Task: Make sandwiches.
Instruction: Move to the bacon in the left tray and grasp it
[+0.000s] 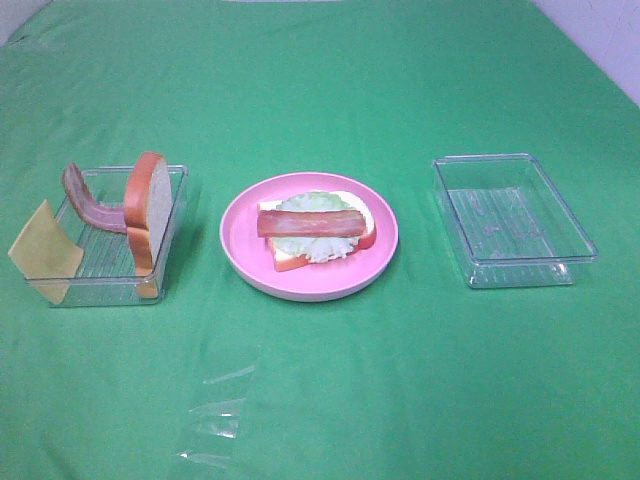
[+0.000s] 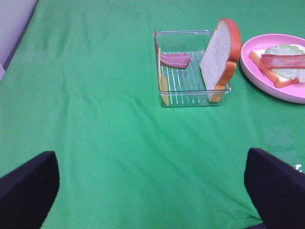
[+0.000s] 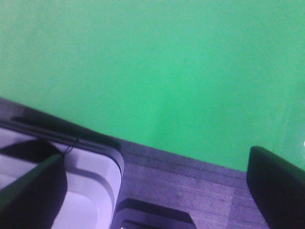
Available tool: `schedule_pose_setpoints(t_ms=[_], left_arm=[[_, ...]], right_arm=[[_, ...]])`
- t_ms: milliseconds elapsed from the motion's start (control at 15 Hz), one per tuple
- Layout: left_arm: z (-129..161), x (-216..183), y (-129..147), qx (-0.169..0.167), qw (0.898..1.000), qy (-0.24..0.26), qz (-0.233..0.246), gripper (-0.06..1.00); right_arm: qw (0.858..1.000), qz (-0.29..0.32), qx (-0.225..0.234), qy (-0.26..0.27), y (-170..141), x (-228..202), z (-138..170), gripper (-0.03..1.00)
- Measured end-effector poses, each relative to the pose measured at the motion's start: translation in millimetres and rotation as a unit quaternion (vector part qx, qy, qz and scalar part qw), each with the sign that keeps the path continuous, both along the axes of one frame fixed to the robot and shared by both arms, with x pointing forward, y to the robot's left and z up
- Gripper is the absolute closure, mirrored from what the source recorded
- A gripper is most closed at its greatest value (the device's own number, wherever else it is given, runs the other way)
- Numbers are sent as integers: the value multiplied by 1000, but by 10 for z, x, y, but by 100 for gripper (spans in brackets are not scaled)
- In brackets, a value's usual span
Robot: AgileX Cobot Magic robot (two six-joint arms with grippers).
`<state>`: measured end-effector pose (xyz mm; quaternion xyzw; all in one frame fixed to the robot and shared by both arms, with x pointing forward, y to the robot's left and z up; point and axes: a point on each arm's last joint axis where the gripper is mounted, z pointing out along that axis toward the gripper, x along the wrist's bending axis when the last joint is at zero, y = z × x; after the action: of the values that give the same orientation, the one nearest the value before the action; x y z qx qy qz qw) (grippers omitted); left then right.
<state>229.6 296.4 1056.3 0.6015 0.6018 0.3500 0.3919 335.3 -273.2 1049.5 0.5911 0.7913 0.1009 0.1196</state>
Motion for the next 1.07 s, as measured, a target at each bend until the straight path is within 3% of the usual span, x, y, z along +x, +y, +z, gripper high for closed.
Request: schedule_pose_setpoints(t_ms=[200, 267, 333, 400, 600, 1067], left_arm=[[0, 0, 0, 0, 1000, 0, 0, -3], [0, 0, 0, 0, 1000, 0, 0, -3], [0, 0, 0, 0, 1000, 0, 0, -3], [0, 0, 0, 0, 1000, 0, 0, -3], [0, 0, 0, 0, 1000, 0, 0, -3], [0, 0, 0, 0, 1000, 0, 0, -3]], right_arm=[[988, -90, 30, -123, -233, -306, -26, -1], [984, -98, 32, -142, -251, -353, -31, -1], [969, -132, 40, -206, -305, -581, -70, -1], [960, -143, 43, -236, -317, -694, -62, -1], [946, -141, 52, -287, -311, -903, -72, -1], [945, -131, 54, -296, -299, -1040, -200, -1]])
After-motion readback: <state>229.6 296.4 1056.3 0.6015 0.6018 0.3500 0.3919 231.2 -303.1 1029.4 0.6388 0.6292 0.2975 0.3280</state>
